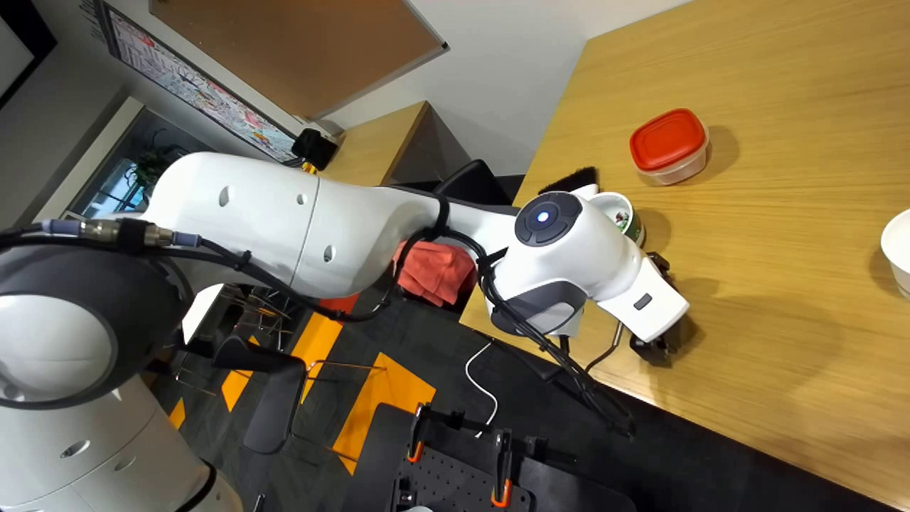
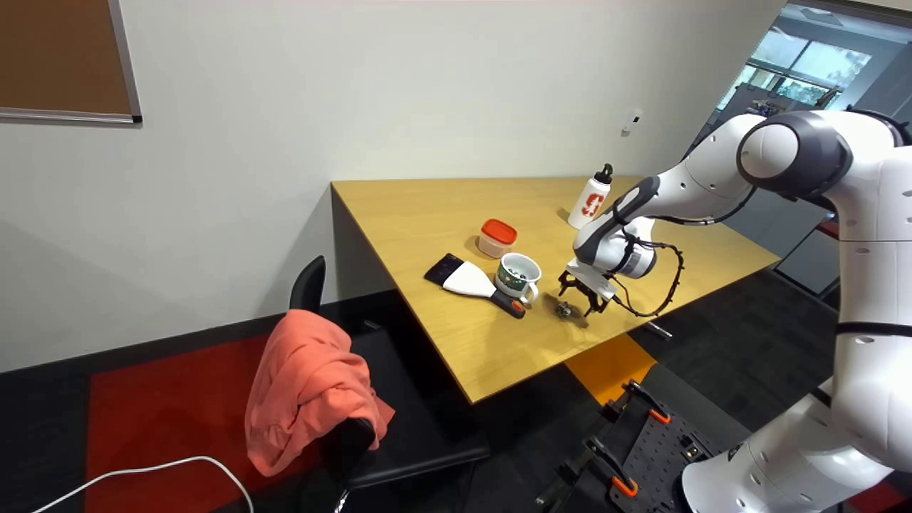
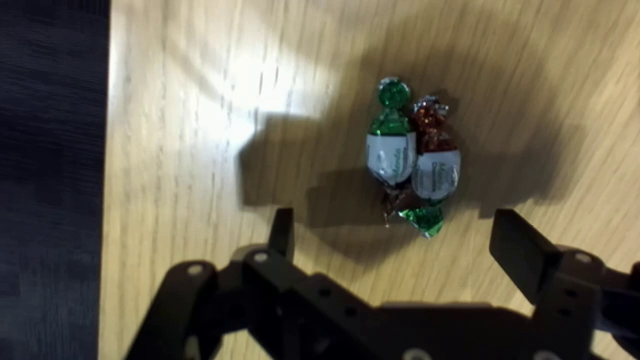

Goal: Put the sweets on the table in the mug

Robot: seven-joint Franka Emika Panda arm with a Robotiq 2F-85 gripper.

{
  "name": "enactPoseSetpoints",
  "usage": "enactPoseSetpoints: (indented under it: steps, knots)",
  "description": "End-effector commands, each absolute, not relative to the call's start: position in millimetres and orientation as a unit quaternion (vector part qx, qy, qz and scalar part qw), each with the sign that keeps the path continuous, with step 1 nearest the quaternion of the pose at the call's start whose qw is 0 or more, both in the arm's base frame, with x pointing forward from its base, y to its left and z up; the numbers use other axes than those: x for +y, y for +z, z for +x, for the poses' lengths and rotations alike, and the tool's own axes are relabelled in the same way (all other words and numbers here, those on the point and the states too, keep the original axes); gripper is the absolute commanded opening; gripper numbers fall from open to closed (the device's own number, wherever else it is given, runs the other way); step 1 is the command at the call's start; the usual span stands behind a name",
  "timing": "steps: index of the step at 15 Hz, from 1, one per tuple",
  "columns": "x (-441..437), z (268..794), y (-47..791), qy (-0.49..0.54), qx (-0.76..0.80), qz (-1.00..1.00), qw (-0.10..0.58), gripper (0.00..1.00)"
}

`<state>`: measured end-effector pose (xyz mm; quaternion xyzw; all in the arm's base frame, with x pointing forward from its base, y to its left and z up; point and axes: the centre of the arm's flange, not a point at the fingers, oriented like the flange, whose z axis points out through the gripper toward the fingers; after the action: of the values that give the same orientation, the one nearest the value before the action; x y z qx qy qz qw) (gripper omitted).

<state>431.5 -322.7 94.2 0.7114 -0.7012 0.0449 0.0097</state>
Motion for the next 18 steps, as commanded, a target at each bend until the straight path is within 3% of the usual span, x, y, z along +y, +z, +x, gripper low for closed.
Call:
enactPoseSetpoints:
  steps: [1, 5, 6, 7, 10, 17, 18]
  knots:
    - [-330, 436, 89, 0.049, -0.717, 0.695, 0.004, 1.0]
    - [-330, 439, 85, 0.033, -0.712, 0.702, -0.013, 1.0]
    - [-330, 441, 84, 0.028, -0.711, 0.703, -0.019, 0.91]
    - [-329, 442, 83, 0.024, -0.71, 0.703, -0.023, 0.89]
    - [-327, 445, 81, 0.014, -0.71, 0.703, -0.028, 0.52]
    - [-328, 453, 83, 0.009, -0.71, 0.704, -0.028, 0.01]
    - [-329, 452, 83, 0.007, -0.71, 0.703, -0.028, 0.0]
